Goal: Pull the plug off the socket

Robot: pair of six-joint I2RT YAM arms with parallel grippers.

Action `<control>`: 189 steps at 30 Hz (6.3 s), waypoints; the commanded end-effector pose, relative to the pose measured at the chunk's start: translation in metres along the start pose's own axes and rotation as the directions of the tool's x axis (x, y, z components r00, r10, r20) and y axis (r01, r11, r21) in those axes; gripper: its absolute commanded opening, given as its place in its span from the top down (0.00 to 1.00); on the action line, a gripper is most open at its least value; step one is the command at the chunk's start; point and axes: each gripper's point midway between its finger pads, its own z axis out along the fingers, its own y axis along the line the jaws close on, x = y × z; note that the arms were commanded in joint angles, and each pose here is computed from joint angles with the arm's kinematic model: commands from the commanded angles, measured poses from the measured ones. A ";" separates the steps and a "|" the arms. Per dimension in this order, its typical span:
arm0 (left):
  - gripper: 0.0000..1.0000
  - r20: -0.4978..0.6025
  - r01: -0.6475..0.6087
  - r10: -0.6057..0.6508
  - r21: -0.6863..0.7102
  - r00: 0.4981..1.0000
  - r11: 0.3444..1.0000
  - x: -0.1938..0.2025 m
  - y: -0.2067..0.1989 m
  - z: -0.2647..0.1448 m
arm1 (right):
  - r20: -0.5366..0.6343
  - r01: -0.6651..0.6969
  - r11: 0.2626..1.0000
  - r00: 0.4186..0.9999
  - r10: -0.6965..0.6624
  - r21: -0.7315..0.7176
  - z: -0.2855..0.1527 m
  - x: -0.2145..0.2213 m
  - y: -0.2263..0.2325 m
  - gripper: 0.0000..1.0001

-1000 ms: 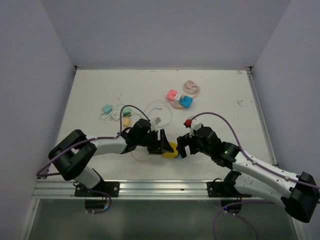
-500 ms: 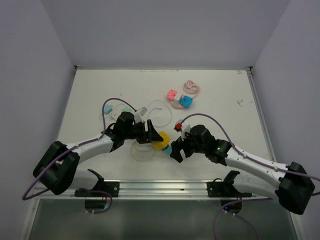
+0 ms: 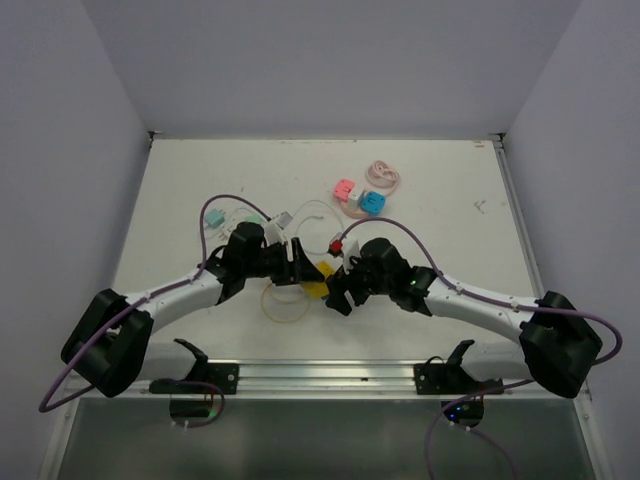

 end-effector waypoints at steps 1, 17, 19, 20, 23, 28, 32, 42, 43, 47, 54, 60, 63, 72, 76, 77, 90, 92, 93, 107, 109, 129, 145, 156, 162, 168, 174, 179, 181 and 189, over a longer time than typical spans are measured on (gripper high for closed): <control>1.00 0.084 -0.062 0.054 0.097 0.995 0.993 -0.029 -0.035 -0.010 | 0.095 0.054 0.996 0.994 -0.047 -0.071 0.007 -0.031 0.012 0.26; 1.00 0.254 -0.020 0.014 0.021 0.967 1.000 -0.087 0.003 -0.037 | 0.024 0.054 0.996 0.998 -0.053 -0.066 -0.001 0.002 0.009 1.00; 1.00 0.300 -0.021 0.020 0.000 0.954 1.000 -0.104 0.010 -0.045 | -0.017 0.040 0.997 0.999 -0.041 -0.062 -0.005 0.013 0.008 1.00; 1.00 0.311 -0.018 0.020 -0.010 0.950 1.000 -0.110 0.013 -0.048 | -0.022 0.038 0.997 0.999 -0.039 -0.061 -0.007 0.014 0.009 1.00; 1.00 0.366 -0.021 0.034 -0.041 0.930 0.999 -0.136 0.019 -0.060 | -0.045 0.015 0.998 0.999 -0.018 -0.069 -0.011 0.021 0.012 1.00; 1.00 0.458 -0.049 0.072 -0.062 0.886 0.997 -0.185 0.011 -0.090 | -0.056 -0.018 0.998 0.998 0.014 -0.063 -0.015 0.023 0.013 1.00; 1.00 0.483 -0.086 0.113 -0.078 0.868 0.993 -0.202 -0.002 -0.109 | -0.020 -0.030 0.999 0.999 0.030 -0.020 -0.019 0.013 0.008 1.00; 1.00 0.394 -0.143 0.199 -0.168 0.897 0.975 -0.146 0.001 -0.128 | 0.037 -0.143 0.988 0.989 0.141 0.057 0.035 -0.044 -0.011 1.00; 1.00 0.385 -0.153 0.212 -0.179 0.898 0.972 -0.140 0.004 -0.129 | 0.031 -0.155 0.986 0.988 0.153 0.061 0.040 -0.046 -0.013 1.00; 1.00 0.355 -0.132 0.211 -0.234 0.911 0.963 -0.113 0.017 -0.135 | 0.027 -0.198 0.978 0.980 0.197 0.059 0.081 -0.059 -0.024 1.00; 1.00 0.377 -0.038 0.206 -0.407 0.903 0.913 -0.092 0.055 -0.151 | 0.041 -0.254 0.967 0.966 0.254 0.003 0.140 -0.097 -0.026 0.88; 1.00 0.432 0.085 0.213 -0.573 0.876 0.815 -0.097 0.086 -0.175 | 0.077 -0.277 0.961 0.958 0.276 0.008 0.151 -0.123 -0.033 0.52; 1.00 0.453 0.150 0.220 -0.648 0.864 0.747 -0.100 0.103 -0.187 | 0.091 -0.282 0.958 0.957 0.277 0.048 0.138 -0.125 -0.042 0.37; 1.00 0.454 0.234 0.204 -0.734 0.867 0.638 -0.110 0.144 -0.186 | 0.069 -0.268 0.955 0.963 0.261 0.125 0.053 -0.101 -0.046 0.11; 1.00 0.450 0.256 0.185 -0.749 0.874 0.611 -0.120 0.160 -0.177 | 0.101 -0.271 0.947 0.961 0.256 0.171 0.015 -0.086 -0.045 0.09; 1.00 0.443 0.262 0.174 -0.756 0.880 0.600 -0.122 0.166 -0.174 | 0.102 -0.278 0.939 0.960 0.262 0.201 0.008 -0.074 -0.049 0.09; 0.61 0.376 0.290 0.066 -0.804 0.924 0.519 -0.126 0.211 -0.145 | 0.260 -0.339 0.847 0.933 0.248 0.410 -0.082 -0.030 -0.074 0.06; 0.47 0.371 0.288 0.056 -0.801 0.927 0.525 -0.125 0.211 -0.142 | 0.275 -0.352 0.831 0.928 0.250 0.431 -0.087 -0.027 -0.078 0.05; 0.42 0.367 0.284 0.058 -0.800 0.928 0.529 -0.125 0.210 -0.142 | 0.271 -0.354 0.826 0.928 0.254 0.439 -0.089 -0.024 -0.079 0.04; 0.00 0.377 0.208 0.213 -0.808 0.901 0.552 -0.155 0.157 -0.183 | 0.343 -0.404 0.710 0.909 0.238 0.577 -0.095 -0.074 -0.133 0.03; 0.01 0.398 0.203 0.258 -0.808 0.880 0.554 -0.156 0.146 -0.195 | 0.356 -0.421 0.703 0.901 0.249 0.573 -0.088 -0.091 -0.144 0.03; 0.01 0.465 0.184 0.410 -0.807 0.785 0.562 -0.149 0.130 -0.220 | 0.355 -0.479 0.607 0.878 0.321 0.634 0.025 -0.187 -0.280 0.14; 0.01 0.453 0.178 0.407 -0.812 0.793 0.557 -0.151 0.134 -0.218 | 0.269 -0.479 0.451 0.850 0.452 0.754 0.041 -0.121 -0.278 0.41; 0.01 0.440 0.079 0.413 -0.755 0.798 0.651 -0.150 0.119 -0.198 | 0.062 -0.353 0.624 0.897 0.439 0.697 0.013 -0.053 -0.204 0.76; 0.01 0.435 -0.032 0.406 -0.649 0.803 0.760 -0.144 0.095 -0.174 | -0.043 -0.272 0.761 0.930 0.366 0.589 -0.004 -0.018 -0.142 0.82; 0.00 0.442 -0.090 0.328 -0.479 0.835 0.873 -0.129 0.050 -0.156 | -0.064 -0.281 0.821 0.932 0.358 0.498 -0.017 0.007 -0.102 0.82; 0.00 0.429 -0.078 0.206 -0.297 0.880 0.952 -0.109 0.003 -0.132 | -0.048 -0.290 0.846 0.937 0.347 0.448 -0.025 0.006 -0.086 0.65; 0.00 0.384 -0.058 0.112 -0.149 0.916 0.987 -0.080 -0.038 -0.092 | 0.004 -0.296 0.846 0.945 0.328 0.445 -0.037 -0.010 -0.084 0.51; 0.00 0.357 -0.044 0.085 -0.122 0.930 0.992 -0.069 -0.045 -0.077 | 0.002 -0.290 0.843 0.946 0.324 0.454 -0.040 -0.010 -0.085 0.50; 0.02 0.261 -0.012 0.031 -0.074 0.965 0.997 -0.043 -0.057 -0.018 | 0.007 -0.309 0.812 0.936 0.352 0.494 -0.045 0.005 -0.089 0.55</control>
